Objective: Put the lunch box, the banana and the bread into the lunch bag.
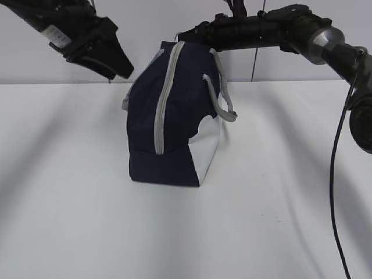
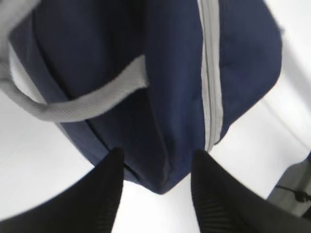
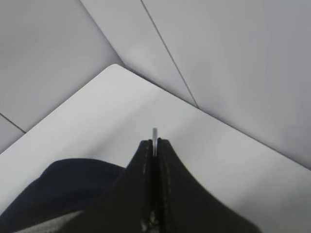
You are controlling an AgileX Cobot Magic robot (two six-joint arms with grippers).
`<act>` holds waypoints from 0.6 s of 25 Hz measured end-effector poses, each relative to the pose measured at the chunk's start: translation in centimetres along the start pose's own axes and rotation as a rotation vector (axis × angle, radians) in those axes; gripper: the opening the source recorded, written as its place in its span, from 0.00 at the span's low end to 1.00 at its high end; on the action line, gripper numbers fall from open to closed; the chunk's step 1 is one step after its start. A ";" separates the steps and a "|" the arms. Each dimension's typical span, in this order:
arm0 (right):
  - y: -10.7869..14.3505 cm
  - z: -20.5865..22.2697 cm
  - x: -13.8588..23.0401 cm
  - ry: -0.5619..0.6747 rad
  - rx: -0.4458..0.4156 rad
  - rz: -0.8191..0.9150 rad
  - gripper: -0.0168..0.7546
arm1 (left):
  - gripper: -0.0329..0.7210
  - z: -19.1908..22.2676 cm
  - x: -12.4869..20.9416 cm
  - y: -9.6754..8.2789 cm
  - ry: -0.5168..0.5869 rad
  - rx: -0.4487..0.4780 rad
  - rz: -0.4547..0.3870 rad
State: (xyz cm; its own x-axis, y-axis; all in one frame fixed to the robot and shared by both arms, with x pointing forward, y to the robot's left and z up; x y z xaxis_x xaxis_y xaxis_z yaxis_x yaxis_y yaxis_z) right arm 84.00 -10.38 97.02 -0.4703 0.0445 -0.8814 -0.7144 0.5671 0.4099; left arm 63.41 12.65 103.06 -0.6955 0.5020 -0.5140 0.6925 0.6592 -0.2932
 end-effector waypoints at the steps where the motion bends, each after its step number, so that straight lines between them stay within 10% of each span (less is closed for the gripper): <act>1: 0.2 0.0 0.1 0.009 -0.012 0.002 0.00 | 0.50 -0.6 -0.6 0.2 -0.038 -0.016 -0.007; 15: 3.4 1.3 1.5 0.087 -0.124 0.024 0.00 | 0.52 -0.3 -5.6 4.5 -0.380 -0.142 -0.128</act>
State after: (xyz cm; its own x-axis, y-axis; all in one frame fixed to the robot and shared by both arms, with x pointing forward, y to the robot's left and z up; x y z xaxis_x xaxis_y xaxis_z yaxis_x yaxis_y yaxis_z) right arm 81.52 -7.34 96.79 -0.5274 -0.0171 -0.8495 -0.7584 0.4602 0.4616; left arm 70.31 12.95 104.82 -0.6360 0.1865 -0.7488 0.5531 0.7869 -0.2737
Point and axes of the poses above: a point on each arm's last joint axis where the gripper is mounted, z pointing out along that axis toward the gripper, y along the wrist's bending axis when the last joint is at zero, x = y × z, the point moved 7 cm from there along z, pointing out along that axis toward the gripper, and after that the axes turned 6 degrees about z, right-handed, at the moved point
